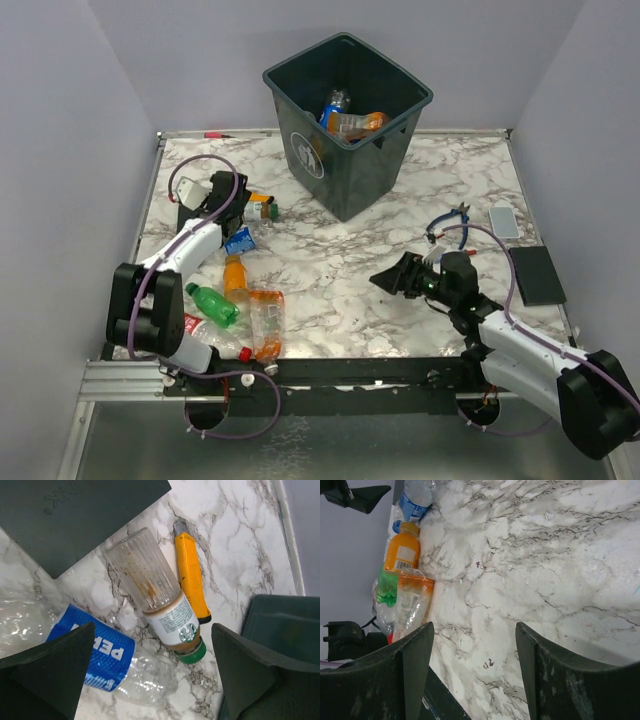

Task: Put the plastic bottles in the bin
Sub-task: Move the trash bin to the center of the board, then pick up the plastic bottle at the center of the board.

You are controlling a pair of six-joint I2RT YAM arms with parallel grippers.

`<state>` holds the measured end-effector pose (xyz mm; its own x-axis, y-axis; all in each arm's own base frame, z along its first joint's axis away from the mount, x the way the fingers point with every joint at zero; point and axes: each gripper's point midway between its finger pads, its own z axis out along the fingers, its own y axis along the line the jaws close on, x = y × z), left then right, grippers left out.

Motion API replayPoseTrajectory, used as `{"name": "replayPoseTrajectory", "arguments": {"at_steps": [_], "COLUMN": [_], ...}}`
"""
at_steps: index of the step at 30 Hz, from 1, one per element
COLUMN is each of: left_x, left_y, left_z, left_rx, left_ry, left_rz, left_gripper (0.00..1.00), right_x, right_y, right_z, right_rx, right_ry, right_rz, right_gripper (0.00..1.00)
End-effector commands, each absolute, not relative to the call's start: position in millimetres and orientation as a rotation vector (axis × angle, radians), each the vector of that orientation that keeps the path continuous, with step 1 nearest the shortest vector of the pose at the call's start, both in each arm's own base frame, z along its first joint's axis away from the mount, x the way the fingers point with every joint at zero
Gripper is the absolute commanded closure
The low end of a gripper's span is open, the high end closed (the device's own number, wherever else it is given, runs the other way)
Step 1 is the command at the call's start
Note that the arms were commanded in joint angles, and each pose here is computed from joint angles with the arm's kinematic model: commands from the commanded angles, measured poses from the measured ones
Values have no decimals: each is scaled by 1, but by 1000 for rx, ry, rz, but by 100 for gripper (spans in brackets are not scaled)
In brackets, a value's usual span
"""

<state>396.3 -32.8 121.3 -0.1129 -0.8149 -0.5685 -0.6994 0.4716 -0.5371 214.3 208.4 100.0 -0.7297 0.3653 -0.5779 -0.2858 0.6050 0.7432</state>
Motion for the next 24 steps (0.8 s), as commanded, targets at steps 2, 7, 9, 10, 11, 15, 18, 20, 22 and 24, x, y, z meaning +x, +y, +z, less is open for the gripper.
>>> {"name": "replayPoseTrajectory", "arguments": {"at_steps": [2,7,9,10,11,15,18,20,22,24], "left_x": [424,432,436,438,440,444,444,445,447,451], "left_y": [-34,-25,-23,-23,-23,-25,-27,-28,-28,-29], "left_z": [93,63,56,53,51,39,31,29,34,49], "left_rx": [-1435,-1515,-1526,-1531,-1532,-1535,-1532,-1527,-1522,-1506], "left_ry": [1831,1851,1851,1852,1854,1876,1889,1892,1884,1857], "left_rz": [-208,-173,-166,-166,-166,-165,-170,-178,-194,-227], "left_gripper": [1,4,8,10,11,19,33,43,49,55], "right_x": [217,220,221,220,220,221,222,221,220,219], "right_y": [212,211,211,213,213,215,213,212,211,209], "right_z": [98,106,109,111,112,118,119,119,119,123], "right_rx": [15,8,8,2,0,1,4,1,1,0], "right_ry": [2096,2077,2075,2075,2074,2061,2056,2061,2066,2057], "right_rz": [1135,1118,1118,1124,1130,1142,1130,1122,1116,1114], "right_gripper": [30,30,30,30,30,30,29,30,30,30]}}
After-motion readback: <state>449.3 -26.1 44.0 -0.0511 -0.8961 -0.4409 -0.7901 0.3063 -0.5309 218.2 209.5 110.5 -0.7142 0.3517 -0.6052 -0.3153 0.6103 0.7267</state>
